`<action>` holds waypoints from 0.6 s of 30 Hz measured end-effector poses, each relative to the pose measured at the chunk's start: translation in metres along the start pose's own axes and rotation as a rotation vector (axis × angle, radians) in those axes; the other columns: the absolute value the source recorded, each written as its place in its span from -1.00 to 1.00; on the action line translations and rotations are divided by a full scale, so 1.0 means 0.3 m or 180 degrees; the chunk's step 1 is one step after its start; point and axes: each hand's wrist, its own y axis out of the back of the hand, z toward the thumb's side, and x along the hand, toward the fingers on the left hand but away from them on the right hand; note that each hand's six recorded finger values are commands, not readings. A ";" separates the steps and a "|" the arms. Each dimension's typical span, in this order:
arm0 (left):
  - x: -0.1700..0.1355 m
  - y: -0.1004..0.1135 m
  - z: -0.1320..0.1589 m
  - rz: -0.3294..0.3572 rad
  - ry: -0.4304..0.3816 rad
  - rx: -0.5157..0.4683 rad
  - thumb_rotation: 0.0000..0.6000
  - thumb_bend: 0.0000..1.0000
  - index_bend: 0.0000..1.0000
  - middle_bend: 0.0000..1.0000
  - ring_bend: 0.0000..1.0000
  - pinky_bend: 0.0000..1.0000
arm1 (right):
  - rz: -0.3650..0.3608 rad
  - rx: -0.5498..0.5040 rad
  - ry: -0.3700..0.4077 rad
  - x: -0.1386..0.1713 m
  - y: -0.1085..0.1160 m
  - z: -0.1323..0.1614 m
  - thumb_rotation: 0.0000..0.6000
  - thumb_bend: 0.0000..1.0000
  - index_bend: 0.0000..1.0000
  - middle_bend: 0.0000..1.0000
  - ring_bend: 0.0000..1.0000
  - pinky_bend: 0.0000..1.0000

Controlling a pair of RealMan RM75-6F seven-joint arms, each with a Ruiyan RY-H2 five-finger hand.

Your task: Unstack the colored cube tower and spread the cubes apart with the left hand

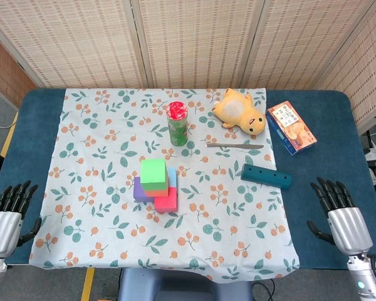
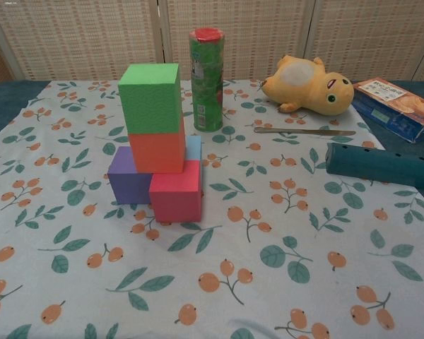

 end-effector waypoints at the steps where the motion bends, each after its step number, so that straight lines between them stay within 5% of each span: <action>1: 0.000 -0.005 0.004 -0.0022 -0.0015 -0.0006 1.00 -0.15 -1.00 -1.00 -1.00 -0.88 | 0.0010 -0.0003 -0.0003 0.001 -0.001 -0.001 0.78 -0.64 -1.00 -1.00 -1.00 -1.00; 10: 0.014 -0.013 0.051 -0.0056 -0.0213 -0.0200 1.00 -0.14 -1.00 -1.00 -1.00 -0.86 | 0.0009 -0.0034 0.0034 0.014 0.010 0.009 0.79 -0.64 -1.00 -1.00 -1.00 -1.00; 18: 0.159 0.085 0.358 -0.0004 -0.1171 -0.0789 1.00 -0.11 -1.00 -1.00 -1.00 -0.87 | 0.0097 -0.0119 0.0118 0.032 0.012 0.026 0.78 -0.64 -1.00 -1.00 -1.00 -1.00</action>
